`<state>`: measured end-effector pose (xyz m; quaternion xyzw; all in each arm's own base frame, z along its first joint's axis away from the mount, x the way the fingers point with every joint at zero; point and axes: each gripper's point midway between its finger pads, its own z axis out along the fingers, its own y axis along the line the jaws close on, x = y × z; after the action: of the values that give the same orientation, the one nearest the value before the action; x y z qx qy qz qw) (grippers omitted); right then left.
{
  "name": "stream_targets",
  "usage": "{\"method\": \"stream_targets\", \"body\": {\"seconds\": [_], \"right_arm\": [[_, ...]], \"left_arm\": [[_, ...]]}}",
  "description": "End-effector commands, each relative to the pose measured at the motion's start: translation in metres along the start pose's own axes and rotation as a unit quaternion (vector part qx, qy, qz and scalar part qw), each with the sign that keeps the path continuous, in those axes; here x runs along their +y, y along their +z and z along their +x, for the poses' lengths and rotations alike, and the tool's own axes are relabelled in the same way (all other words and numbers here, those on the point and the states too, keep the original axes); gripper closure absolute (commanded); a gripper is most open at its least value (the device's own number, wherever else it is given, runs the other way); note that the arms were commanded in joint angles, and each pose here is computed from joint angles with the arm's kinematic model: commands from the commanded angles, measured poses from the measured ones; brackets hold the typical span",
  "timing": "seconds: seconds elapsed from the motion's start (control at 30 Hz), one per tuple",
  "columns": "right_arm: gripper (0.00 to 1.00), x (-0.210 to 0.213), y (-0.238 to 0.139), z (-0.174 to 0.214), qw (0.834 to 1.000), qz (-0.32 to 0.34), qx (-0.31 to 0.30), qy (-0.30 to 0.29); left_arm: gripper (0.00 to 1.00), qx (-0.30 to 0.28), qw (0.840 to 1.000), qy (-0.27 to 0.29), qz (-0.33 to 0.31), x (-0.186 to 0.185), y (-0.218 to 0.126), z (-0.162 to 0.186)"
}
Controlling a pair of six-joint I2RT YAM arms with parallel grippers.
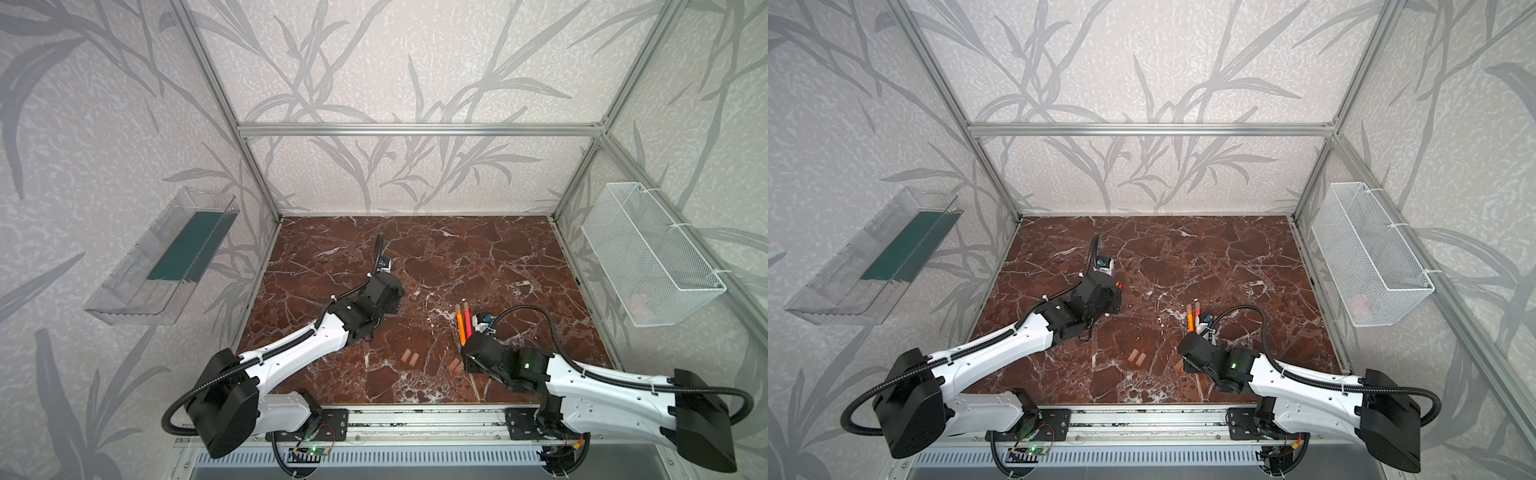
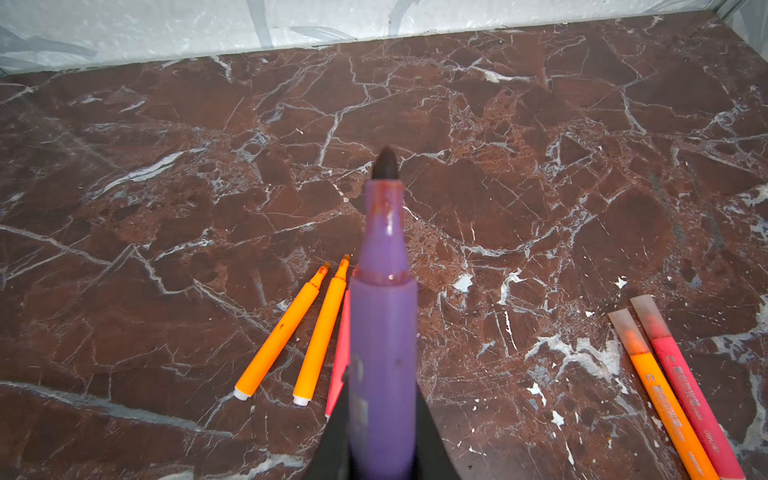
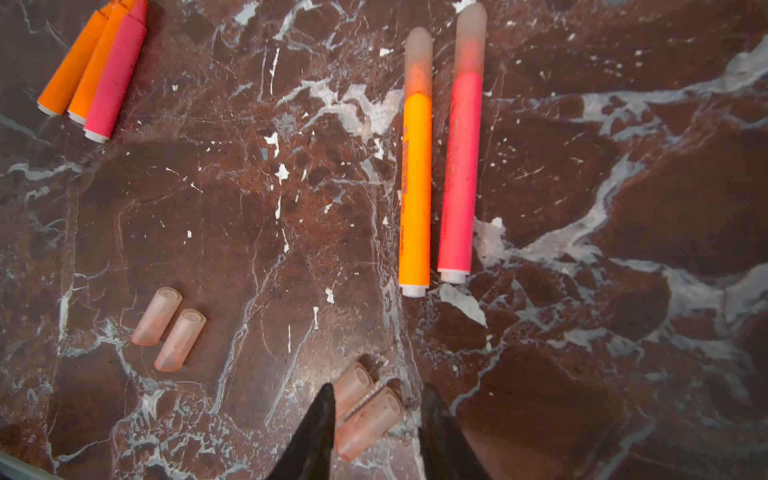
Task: Insert the pens into the pen caps
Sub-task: 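Move the right gripper down to the loose pink caps and grasp one, then lift the pink cap toward the purple marker tip while the left gripper holds it up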
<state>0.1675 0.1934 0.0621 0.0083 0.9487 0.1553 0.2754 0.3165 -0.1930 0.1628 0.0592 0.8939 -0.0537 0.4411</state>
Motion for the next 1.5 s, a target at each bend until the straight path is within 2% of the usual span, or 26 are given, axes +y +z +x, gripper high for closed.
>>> {"method": "stream_targets", "body": {"seconds": [0.0, 0.47, 0.9, 1.23, 1.47], "right_arm": [[0.64, -0.002, 0.003, 0.01, 1.0, 0.008, 0.017, -0.017], [0.62, 0.007, 0.016, 0.032, 0.998, 0.028, 0.034, -0.05], [0.62, -0.001, 0.021, 0.044, 0.996, 0.057, 0.039, -0.059], [0.68, -0.014, 0.022, 0.045, 0.994, 0.089, 0.029, -0.063], [0.68, -0.019, 0.023, 0.04, 0.991, 0.114, 0.017, -0.066]], "left_arm": [[1.0, -0.007, 1.0, -0.009, -0.021, 0.01, -0.004, -0.002], [1.0, 0.002, 1.0, -0.005, -0.016, 0.005, -0.001, -0.001], [1.0, 0.011, 1.0, -0.003, -0.007, 0.0, 0.001, 0.0], [1.0, 0.008, 1.0, -0.006, -0.001, -0.001, 0.001, -0.001], [1.0, 0.006, 1.0, -0.007, 0.0, -0.001, 0.0, -0.001]]}}
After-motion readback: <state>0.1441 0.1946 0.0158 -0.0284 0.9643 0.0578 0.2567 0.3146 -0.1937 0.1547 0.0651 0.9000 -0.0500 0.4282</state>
